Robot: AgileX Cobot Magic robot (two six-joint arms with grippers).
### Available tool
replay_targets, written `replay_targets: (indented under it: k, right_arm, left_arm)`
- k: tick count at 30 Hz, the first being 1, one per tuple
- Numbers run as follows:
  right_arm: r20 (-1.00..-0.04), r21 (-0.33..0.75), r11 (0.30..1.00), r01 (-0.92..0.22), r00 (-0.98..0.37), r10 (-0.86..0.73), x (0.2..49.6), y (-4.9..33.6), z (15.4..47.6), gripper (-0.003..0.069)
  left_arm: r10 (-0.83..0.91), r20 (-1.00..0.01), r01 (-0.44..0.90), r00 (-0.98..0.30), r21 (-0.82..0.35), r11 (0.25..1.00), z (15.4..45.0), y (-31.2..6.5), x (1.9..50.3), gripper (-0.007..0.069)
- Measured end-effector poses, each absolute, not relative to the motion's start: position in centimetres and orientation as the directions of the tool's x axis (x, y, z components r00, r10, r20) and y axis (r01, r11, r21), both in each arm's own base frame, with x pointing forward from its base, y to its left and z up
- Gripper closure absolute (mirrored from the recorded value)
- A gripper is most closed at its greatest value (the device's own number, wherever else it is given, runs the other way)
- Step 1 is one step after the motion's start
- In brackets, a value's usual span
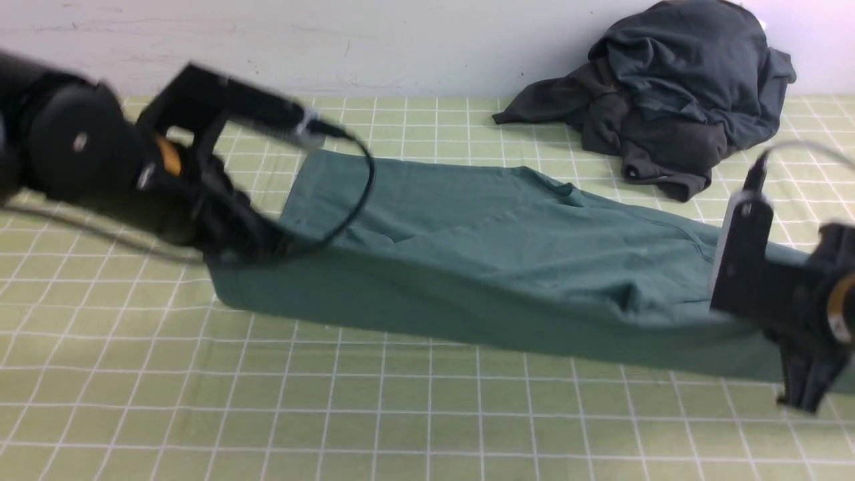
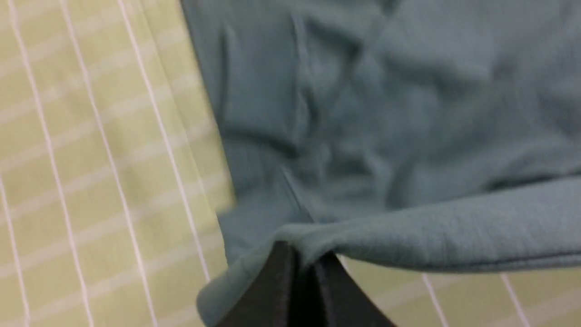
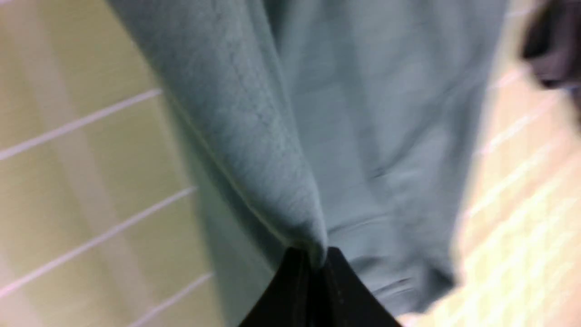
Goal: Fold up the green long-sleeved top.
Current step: Use both arms to drag the lower edge of the fabric forward and fold it over the upper edge
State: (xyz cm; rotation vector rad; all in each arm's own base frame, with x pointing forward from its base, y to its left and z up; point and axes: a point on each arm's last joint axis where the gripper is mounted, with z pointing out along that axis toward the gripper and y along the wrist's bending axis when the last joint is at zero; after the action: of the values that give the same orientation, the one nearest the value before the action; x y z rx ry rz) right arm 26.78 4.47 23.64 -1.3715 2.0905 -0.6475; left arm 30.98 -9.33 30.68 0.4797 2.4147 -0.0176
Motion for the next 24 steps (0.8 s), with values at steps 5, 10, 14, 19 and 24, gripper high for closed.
replay_targets:
  k: [5, 10, 14, 19, 24]
  right_arm:
    - [-0.255, -0.717, 0.388, -0.579, -0.301, -0.919, 32.1, 4.0, 25.2, 0.0662]
    - [-0.268, -0.726, 0.407, -0.555, -0.317, -0.910, 37.8, 3.6, 24.4, 0.0662]
    - [-0.267, -0.717, 0.421, -0.556, -0.340, -0.902, 41.9, 3.4, 22.4, 0.0662]
    - [-0.318, -0.682, 0.506, -0.527, -0.409, -0.855, 45.4, 3.3, 19.8, 0.0618]
    - [-0.405, -0.606, 0.670, -0.429, -0.559, -0.724, 47.7, 2.7, 17.9, 0.0507]
  left_arm:
    - [0.294, -0.679, 0.295, -0.673, 0.118, 0.948, 31.3, -9.6, 37.8, 0.0620]
    - [0.257, -0.705, 0.262, -0.661, 0.104, 0.959, 29.2, -10.8, 45.1, 0.0620]
    - [0.190, -0.721, 0.217, -0.666, 0.056, 0.975, 25.9, -12.1, 50.0, 0.0620]
    - [0.161, -0.730, 0.180, -0.664, 0.053, 0.982, 21.7, -12.8, 53.7, 0.0584]
    - [0.094, -0.755, 0.093, -0.649, 0.043, 0.995, 18.4, -12.4, 56.2, 0.0426]
